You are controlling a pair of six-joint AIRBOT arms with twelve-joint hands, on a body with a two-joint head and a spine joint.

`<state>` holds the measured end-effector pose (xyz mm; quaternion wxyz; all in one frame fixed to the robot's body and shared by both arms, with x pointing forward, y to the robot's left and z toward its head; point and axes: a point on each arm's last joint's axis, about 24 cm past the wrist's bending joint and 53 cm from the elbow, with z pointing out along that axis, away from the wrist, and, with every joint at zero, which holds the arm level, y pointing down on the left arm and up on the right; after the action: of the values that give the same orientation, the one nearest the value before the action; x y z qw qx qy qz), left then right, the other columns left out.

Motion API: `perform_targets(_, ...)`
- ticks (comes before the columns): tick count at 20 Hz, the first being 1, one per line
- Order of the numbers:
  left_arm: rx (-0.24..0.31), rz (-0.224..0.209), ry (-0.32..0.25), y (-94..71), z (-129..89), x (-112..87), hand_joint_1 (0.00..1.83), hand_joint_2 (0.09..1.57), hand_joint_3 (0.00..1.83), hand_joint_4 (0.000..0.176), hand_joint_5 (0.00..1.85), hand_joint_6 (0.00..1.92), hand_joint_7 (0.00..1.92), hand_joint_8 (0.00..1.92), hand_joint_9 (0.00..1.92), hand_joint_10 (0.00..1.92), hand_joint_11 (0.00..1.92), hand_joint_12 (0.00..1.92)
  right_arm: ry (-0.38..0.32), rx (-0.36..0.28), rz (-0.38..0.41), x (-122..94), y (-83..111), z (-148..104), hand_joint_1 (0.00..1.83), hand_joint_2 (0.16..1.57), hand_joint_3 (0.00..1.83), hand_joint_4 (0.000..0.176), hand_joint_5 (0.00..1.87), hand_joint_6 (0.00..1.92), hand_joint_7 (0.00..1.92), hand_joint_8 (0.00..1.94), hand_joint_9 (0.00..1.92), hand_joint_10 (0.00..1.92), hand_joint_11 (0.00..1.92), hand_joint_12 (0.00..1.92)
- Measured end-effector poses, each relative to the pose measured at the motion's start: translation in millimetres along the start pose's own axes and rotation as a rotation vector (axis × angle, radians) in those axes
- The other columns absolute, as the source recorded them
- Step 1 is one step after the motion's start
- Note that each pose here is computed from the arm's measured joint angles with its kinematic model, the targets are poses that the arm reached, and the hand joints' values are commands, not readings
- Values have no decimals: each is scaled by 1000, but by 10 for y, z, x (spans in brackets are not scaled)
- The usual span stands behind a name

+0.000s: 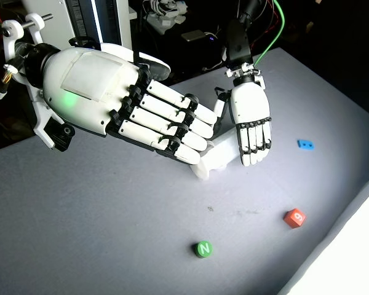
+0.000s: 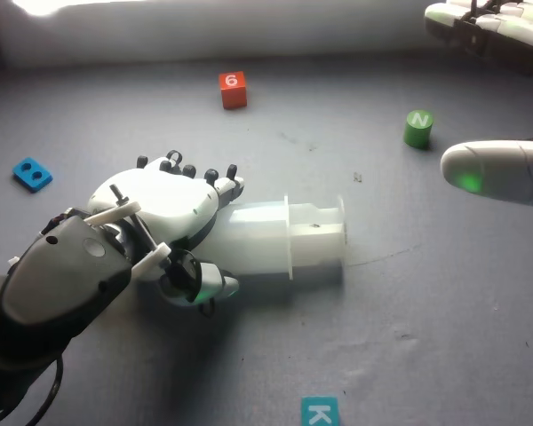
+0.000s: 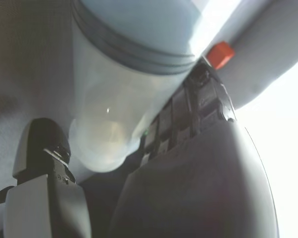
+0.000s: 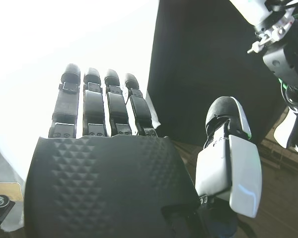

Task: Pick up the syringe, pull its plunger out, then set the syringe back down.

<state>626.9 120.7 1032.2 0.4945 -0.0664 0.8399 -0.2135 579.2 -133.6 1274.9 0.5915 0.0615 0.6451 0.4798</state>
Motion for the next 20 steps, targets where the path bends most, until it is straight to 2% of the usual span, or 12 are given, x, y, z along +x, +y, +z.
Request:
perform_targets(2, 2, 5, -9, -8, 14, -7, 975, 1139, 0, 0, 540, 19, 619, 10, 609, 18, 149, 839, -1, -1, 0, -2, 1, 0, 40, 1086, 2, 0, 85, 0, 73, 3, 49, 3, 0, 151)
perform_targets(4, 5, 11, -17, -13, 25, -15, 943, 1215, 6, 0, 635, 18, 719, 13, 685, 23, 208, 833, 0, 0, 0, 0, 1, 0, 39, 1099, 3, 0, 50, 0, 26, 1, 2, 0, 0, 13)
perform_targets(6, 1, 18, -23, 16, 18, -5, 1002, 1216, 1, 0, 760, 13, 888, 18, 842, 42, 360, 859, -1, -1, -1, -2, 2, 0, 51, 1094, 0, 0, 56, 3, 30, 3, 4, 1, 4, 2)
perform_targets(7, 2, 24, -32, 8, 25, -18, 1185, 1183, 0, 0, 770, 915, 984, 865, 980, 85, 459, 959, 0, 0, 0, -1, 0, 0, 48, 1094, 0, 0, 72, 8, 42, 8, 12, 4, 15, 7)
perform_targets(8, 3, 23, -36, 7, 26, -21, 1222, 1160, 0, 0, 806, 1038, 993, 1078, 1068, 121, 527, 990, -1, 0, 0, -2, 1, 0, 66, 1088, 0, 0, 87, 12, 57, 11, 25, 9, 28, 14)
perform_targets(9, 2, 28, -39, 12, 26, -27, 1236, 1130, 0, 0, 933, 892, 995, 1124, 1151, 167, 625, 1023, -1, -1, 0, -2, 2, 0, 70, 1089, 0, 0, 98, 16, 71, 16, 35, 12, 33, 17)
perform_targets(10, -4, 23, -36, 32, 27, -4, 1234, 1112, 0, 0, 998, 841, 997, 1099, 1180, 206, 670, 1051, -1, 0, 0, -2, 1, 0, 71, 1091, 0, 0, 96, 14, 78, 17, 43, 15, 30, 16)
perform_targets(13, -6, 17, -33, 35, 27, 10, 1225, 1113, 0, 2, 995, 909, 980, 1075, 1055, 536, 638, 1112, 0, -1, 1, 2, 3, 2, 55, 1096, 2, 0, 79, 2, 62, 3, 26, 3, 4, 6)
perform_targets(14, -7, 17, -33, 36, 27, 10, 1229, 1111, 1, 0, 1003, 875, 981, 1097, 1026, 622, 642, 1118, 2, 0, 1, 7, 0, 1, 63, 1095, 1, 0, 98, 9, 81, 10, 44, 9, 25, 15)
perform_targets(16, -6, 17, -33, 35, 27, 11, 1234, 1138, 0, 0, 978, 839, 920, 1268, 916, 825, 610, 1171, 15, 8, 0, 44, -24, -3, 62, 1102, 4, 0, 87, 2, 64, 2, 33, 2, 16, 15)
perform_targets(18, -9, 13, -31, 41, 27, 15, 1229, 1150, 2, 0, 953, 871, 897, 1309, 868, 857, 574, 1173, 28, 16, 7, 78, -42, -3, 60, 1102, 2, 0, 74, 0, 47, 0, 14, 0, 3, 11)
perform_targets(20, -8, 12, -29, 36, 25, 22, 1237, 1140, 1, 0, 985, 815, 907, 1300, 888, 817, 592, 1148, 29, 17, 44, 79, -42, -3, 64, 1103, 2, 0, 81, 3, 60, 5, 29, 6, 12, 17)
